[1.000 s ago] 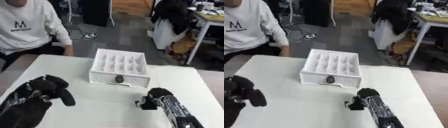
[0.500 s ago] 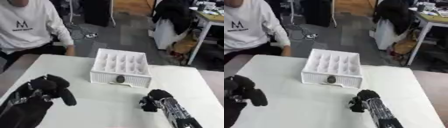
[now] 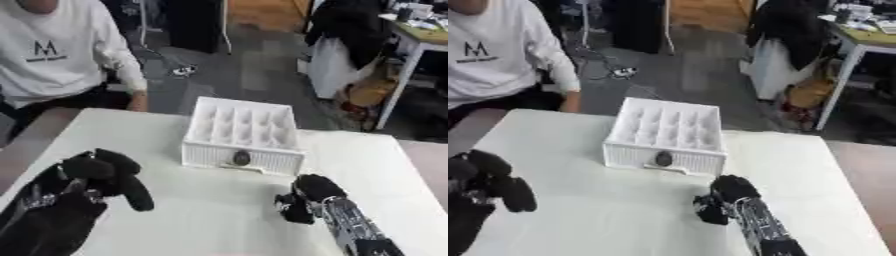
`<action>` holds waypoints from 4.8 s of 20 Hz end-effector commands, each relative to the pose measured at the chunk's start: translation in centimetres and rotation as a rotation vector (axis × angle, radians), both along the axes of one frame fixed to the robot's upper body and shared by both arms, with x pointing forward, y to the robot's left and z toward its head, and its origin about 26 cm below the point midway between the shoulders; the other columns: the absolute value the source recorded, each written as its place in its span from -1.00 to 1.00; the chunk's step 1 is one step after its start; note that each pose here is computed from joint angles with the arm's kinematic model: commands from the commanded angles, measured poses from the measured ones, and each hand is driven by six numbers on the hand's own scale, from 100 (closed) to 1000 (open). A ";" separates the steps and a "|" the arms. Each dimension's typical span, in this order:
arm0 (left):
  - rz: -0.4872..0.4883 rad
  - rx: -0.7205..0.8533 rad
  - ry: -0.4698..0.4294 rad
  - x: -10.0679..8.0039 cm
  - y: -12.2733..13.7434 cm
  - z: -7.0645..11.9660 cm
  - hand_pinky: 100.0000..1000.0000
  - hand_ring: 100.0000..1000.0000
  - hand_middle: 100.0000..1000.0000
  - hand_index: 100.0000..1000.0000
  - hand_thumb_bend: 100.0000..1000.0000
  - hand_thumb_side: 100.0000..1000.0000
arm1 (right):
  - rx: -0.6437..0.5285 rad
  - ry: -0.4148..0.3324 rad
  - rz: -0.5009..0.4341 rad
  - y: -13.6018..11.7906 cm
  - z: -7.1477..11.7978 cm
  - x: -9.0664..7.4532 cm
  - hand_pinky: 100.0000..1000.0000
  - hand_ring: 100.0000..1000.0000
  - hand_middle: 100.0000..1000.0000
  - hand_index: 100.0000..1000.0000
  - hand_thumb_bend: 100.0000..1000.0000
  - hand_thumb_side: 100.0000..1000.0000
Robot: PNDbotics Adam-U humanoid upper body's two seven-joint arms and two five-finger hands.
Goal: Pick up objects on the table and place them in the box.
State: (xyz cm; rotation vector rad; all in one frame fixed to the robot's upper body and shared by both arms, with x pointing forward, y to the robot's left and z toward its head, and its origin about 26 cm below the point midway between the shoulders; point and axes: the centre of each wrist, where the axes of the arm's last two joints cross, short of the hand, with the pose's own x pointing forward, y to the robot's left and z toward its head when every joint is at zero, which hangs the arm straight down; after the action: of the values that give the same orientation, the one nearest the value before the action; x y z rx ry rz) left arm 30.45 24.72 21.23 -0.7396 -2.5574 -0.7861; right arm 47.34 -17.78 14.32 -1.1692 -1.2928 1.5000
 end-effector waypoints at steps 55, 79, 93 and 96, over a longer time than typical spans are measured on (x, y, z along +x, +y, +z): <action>0.018 0.072 -0.136 0.0 0.6 2.7 0.11 0.07 0.49 0.65 -0.16 0.31 | 0.223 -1.024 0.519 1.5 12.5 2.8 -1.00 -1.00 -1.00 -1.00 -1.00 0.60; 0.007 0.113 -0.125 -0.1 0.5 2.7 0.09 0.06 0.48 0.66 -0.15 0.32 | -0.124 -0.955 0.316 -0.5 17.1 4.9 -1.00 -1.00 -1.00 -1.00 -1.00 0.63; 0.028 0.147 -0.088 -0.3 1.1 1.7 0.07 0.04 0.48 0.66 -0.14 0.34 | -0.344 -0.832 0.140 -3.5 20.0 5.0 -1.00 -1.00 -1.00 -1.00 -1.00 0.64; 0.021 0.155 -0.088 -0.3 0.9 1.7 0.06 0.04 0.48 0.66 -0.14 0.34 | -0.367 -0.801 0.100 -3.5 20.7 4.9 -1.00 -1.00 -1.00 -1.00 -1.00 0.65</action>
State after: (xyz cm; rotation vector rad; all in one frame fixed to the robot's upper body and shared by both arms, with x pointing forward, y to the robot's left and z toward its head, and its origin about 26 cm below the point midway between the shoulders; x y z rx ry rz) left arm 30.45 25.58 22.23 -0.6530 -2.5369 -0.9706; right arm 52.59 -20.19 32.52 -2.0487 -1.6649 1.4629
